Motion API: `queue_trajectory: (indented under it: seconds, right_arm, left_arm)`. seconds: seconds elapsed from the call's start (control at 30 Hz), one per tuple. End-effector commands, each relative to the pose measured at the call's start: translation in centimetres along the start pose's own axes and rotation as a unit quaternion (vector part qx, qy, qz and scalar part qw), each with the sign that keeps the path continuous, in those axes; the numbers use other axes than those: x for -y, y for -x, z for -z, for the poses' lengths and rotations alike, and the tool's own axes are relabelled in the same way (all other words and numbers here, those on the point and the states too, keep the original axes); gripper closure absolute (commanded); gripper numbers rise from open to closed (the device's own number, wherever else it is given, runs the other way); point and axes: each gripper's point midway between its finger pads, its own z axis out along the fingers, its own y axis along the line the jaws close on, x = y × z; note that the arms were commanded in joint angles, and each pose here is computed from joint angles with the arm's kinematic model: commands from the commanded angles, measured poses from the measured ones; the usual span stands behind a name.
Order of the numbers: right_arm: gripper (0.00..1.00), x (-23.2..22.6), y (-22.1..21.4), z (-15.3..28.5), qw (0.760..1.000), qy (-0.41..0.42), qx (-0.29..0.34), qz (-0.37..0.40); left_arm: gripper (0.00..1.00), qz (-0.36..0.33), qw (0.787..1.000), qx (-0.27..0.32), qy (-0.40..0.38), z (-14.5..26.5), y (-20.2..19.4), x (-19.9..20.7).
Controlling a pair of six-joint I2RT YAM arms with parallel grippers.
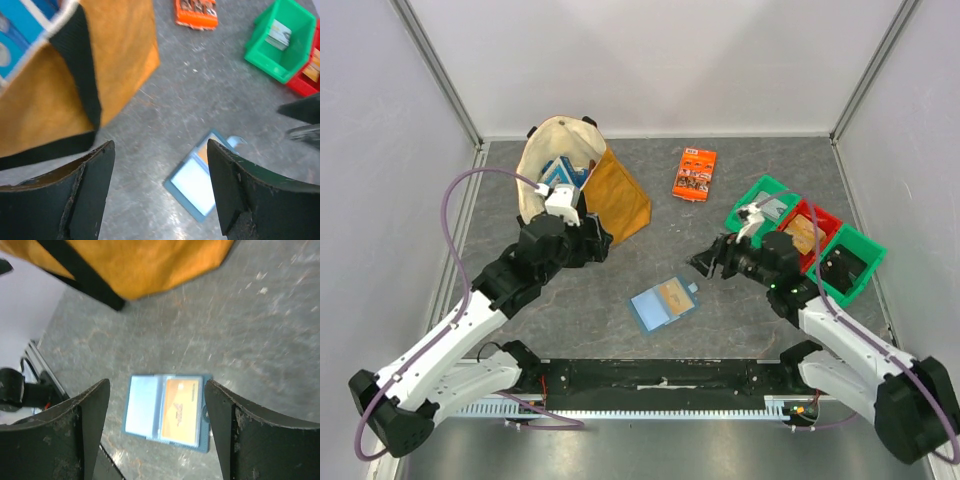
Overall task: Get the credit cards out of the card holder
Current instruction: Remove the credit card from the card holder.
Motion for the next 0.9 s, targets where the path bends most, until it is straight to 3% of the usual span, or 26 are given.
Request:
queue_trajectory:
  seconds: [0.0,0.27,0.4,0.57,0.87]
  right_arm:
    - [0.19,0.3,-3.1,-1.5,0.995,-0.071,-0.062,0.029]
    - [0.30,-0.6,-8.5,-3.4,0.972,-0.147,-0.162,0.088]
    - [0.36,0.6,-9.9,-3.8,0.960,-0.183,-0.189,0.101]
    - [0.40,1.8,-10.7,-3.7,0.952,-0.208,-0.199,0.105]
    - [0.41,2.6,-12.2,-3.5,0.945,-0.213,-0.226,0.105]
  left_arm:
    - [0.20,0.080,0.992,-0.070,-0.063,-0.3,-3.3,4.1]
    - [0.24,0.056,0.987,-0.137,-0.055,-1.6,-10.9,8.6]
    - [0.39,0.045,0.984,-0.164,-0.051,-2.0,-13.8,9.6]
    - [0.50,0.030,0.981,-0.185,-0.048,-3.0,-16.4,10.4]
    - [0.53,0.013,0.970,-0.242,0.020,-4.3,-21.8,8.1]
